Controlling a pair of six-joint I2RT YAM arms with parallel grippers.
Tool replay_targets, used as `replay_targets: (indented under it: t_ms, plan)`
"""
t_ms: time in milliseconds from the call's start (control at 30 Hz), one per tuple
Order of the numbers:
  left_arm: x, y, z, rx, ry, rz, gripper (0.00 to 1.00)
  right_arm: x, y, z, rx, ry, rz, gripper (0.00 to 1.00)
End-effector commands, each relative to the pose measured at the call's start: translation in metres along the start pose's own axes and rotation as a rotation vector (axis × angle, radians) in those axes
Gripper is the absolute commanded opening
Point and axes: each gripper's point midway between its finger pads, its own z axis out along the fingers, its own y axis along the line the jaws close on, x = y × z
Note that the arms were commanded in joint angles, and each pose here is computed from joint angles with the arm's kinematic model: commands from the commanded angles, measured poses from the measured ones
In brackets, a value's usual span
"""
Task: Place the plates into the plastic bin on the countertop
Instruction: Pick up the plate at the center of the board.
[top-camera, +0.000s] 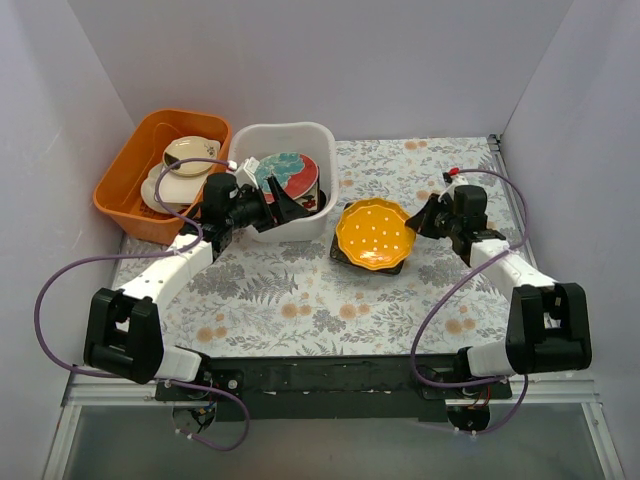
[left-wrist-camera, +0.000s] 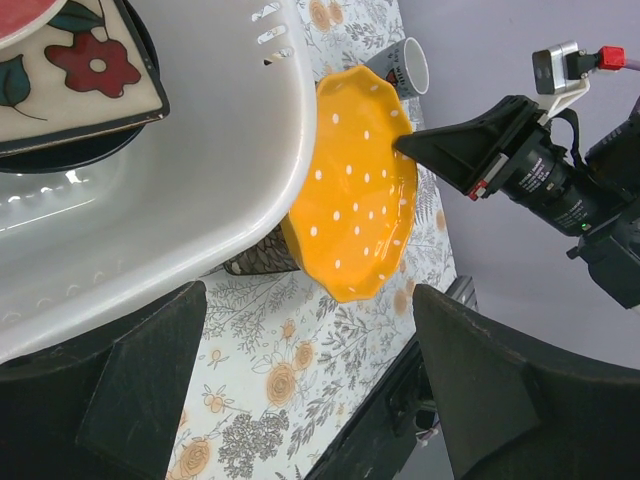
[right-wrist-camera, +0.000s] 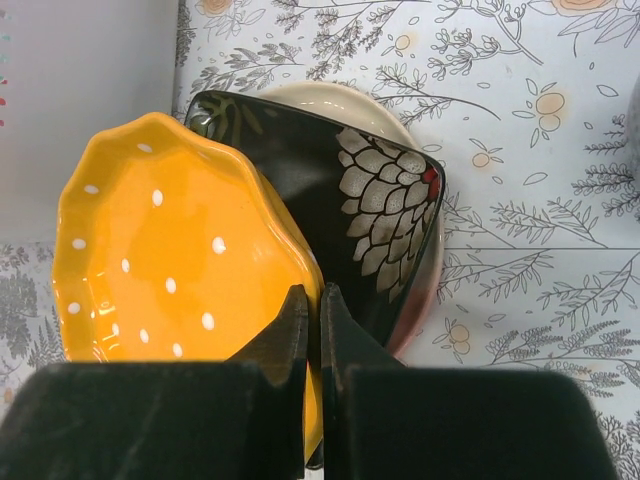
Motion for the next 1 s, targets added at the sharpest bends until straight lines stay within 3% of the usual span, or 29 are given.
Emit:
replay_targets:
  t_ms: [0,967]
  plan:
    - [0.004,-0.013,-0.006,0.031,0.003,0.016,0.84,-0.029,0.036,-0.021,-0.122,-0.103,-0.011,0.01]
    - [0.035,-0.038,0.009,0.114,0.068,0.038,0.89,-0.036,0.070,-0.077,-0.210,-0.169,-0.055,0.01]
